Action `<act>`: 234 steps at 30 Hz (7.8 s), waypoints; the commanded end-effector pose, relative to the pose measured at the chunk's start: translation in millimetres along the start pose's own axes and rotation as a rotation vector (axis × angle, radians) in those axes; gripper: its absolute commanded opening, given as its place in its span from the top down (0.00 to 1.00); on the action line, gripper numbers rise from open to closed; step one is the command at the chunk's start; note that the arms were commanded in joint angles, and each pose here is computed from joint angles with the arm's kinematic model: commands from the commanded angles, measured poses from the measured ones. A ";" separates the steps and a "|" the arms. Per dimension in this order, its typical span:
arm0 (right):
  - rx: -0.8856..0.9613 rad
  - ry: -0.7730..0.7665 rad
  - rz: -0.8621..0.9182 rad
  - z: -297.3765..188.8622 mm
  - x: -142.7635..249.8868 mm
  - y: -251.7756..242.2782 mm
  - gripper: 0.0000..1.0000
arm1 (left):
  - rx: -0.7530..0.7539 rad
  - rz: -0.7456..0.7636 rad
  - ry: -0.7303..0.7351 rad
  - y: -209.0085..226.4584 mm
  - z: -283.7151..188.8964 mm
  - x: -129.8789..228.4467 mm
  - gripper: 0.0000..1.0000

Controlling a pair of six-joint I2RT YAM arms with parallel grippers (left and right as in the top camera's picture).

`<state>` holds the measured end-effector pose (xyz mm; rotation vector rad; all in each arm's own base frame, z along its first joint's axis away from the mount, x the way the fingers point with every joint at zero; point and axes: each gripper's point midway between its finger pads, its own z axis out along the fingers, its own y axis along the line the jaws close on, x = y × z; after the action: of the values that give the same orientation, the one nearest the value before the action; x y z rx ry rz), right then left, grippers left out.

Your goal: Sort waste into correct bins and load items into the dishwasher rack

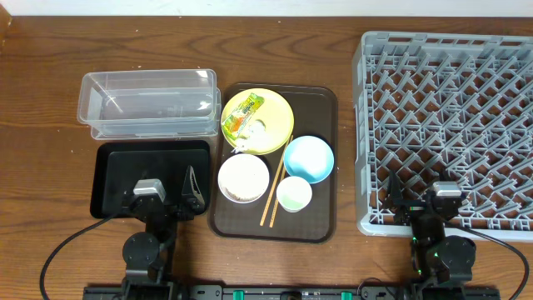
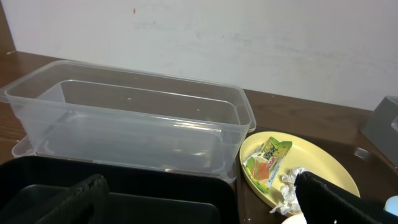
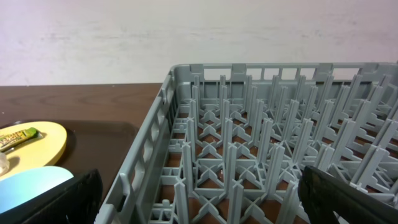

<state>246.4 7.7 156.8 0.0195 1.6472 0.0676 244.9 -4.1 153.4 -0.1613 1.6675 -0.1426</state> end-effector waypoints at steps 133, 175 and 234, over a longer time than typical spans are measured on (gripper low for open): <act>0.112 0.723 0.038 57.3 -31.3 -6.0 0.01 | 0.295 0.189 1.032 -166.0 162.1 133.8 0.24; 0.112 0.727 0.037 56.8 -30.7 -6.1 0.01 | -0.138 0.130 0.586 -36.9 186.9 -49.8 0.83; 0.115 0.753 0.035 52.3 -25.9 -6.5 0.01 | 0.265 0.511 0.964 -109.1 199.9 154.0 0.53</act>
<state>298.1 -1.6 170.4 0.1438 2.4203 -0.0020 434.7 -145.3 10.1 0.6411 2.5237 -0.0670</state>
